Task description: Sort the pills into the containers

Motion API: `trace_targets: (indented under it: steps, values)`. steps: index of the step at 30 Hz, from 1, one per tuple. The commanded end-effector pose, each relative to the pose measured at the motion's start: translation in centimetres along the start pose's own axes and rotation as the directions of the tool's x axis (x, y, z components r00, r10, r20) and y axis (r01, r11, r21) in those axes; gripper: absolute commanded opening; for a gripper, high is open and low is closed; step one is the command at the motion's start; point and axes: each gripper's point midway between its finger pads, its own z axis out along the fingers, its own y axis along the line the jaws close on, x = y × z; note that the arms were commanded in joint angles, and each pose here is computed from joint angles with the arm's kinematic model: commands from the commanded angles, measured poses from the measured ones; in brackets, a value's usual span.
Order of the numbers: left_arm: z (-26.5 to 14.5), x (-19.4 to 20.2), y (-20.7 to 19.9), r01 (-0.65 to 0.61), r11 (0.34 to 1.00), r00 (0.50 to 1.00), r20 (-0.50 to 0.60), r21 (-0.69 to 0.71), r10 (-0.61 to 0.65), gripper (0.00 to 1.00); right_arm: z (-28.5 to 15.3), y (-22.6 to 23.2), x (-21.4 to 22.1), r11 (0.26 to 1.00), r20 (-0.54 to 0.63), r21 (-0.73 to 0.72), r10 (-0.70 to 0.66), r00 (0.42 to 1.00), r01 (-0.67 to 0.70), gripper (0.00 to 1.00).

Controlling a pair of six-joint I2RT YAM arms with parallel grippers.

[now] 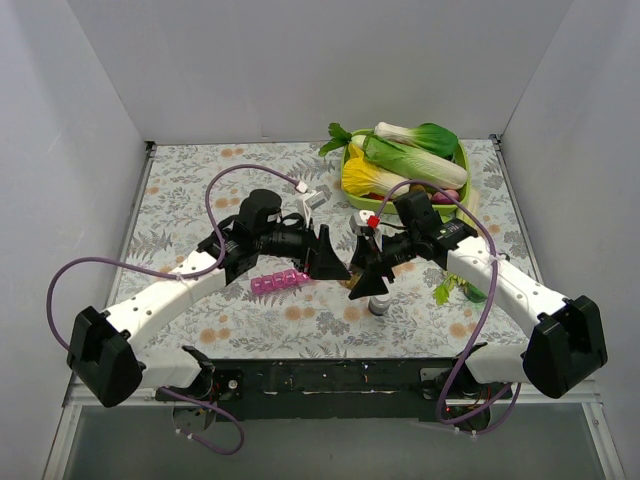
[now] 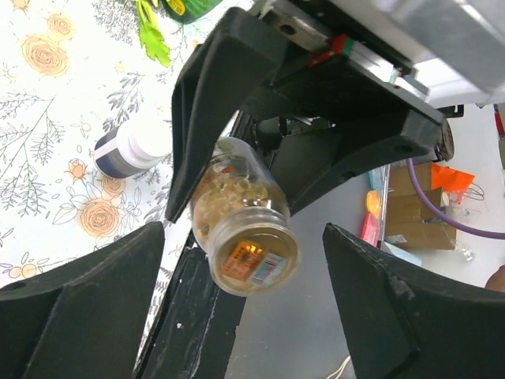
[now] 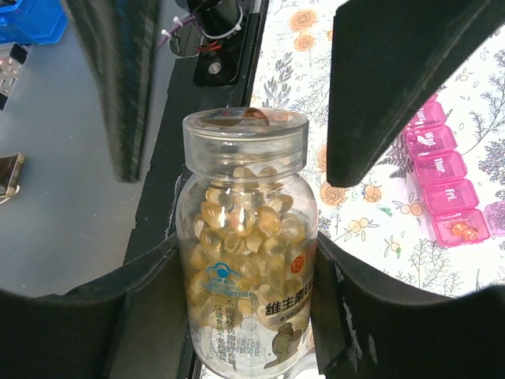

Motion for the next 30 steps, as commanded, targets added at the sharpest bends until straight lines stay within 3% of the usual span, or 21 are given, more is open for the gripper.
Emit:
trace_targets:
  steps: [1,4,5,11,14,16,20,24,28,30]
  values:
    - [-1.5,-1.4,-2.2,-0.062,0.998,0.995,0.073,0.013,0.061,0.87,-0.1,0.6,-1.3,0.998,0.041,-0.021,-0.056,0.998,0.057,0.01]
    - [-2.0,-1.3,-2.4,-0.064,0.998,0.994,0.090,-0.003,0.064,0.92,-0.1,0.6,-1.3,0.998,0.037,-0.015,-0.061,0.997,0.062,0.01]
    - [-2.1,-1.3,-2.1,-0.057,0.998,0.994,0.096,-0.022,0.058,0.98,-0.1,0.6,-1.3,0.998,0.035,-0.012,-0.061,0.997,0.062,0.01]
    - [-3.5,-1.3,-1.2,-0.009,0.995,0.988,0.154,-0.099,0.025,0.98,-0.3,0.2,-1.1,0.996,0.015,0.019,-0.084,0.996,0.084,0.01]
    - [-4.8,-2.2,-0.7,0.054,0.984,0.971,0.240,-0.172,-0.012,0.98,-0.6,-0.2,-1.0,0.992,-0.006,0.052,-0.111,0.994,0.111,0.01]
    - [-5.6,-2.9,0.9,0.187,0.952,0.936,0.337,-0.243,-0.098,0.98,-0.9,-0.8,-0.9,0.987,-0.031,0.089,-0.131,0.991,0.134,0.01]
    - [-6.9,-3.3,1.4,0.372,0.904,0.854,0.460,-0.212,-0.243,0.98,-1.7,-2.5,-0.5,0.961,-0.093,0.194,-0.184,0.979,0.199,0.01]
    - [-5.7,-3.1,1.4,0.496,0.860,0.797,0.455,-0.121,-0.396,0.95,-2.8,-4.1,-0.7,0.920,-0.147,0.297,-0.222,0.964,0.257,0.01]
    - [-4.7,-4.1,1.6,0.578,0.813,0.746,0.456,-0.079,-0.486,0.84,-3.8,-5.5,-0.8,0.875,-0.201,0.381,-0.238,0.950,0.300,0.01]
    - [-4.6,-4.8,1.4,0.606,0.793,0.721,0.462,-0.060,-0.516,0.85,-3.9,-5.6,-0.7,0.870,-0.207,0.390,-0.237,0.949,0.302,0.01]
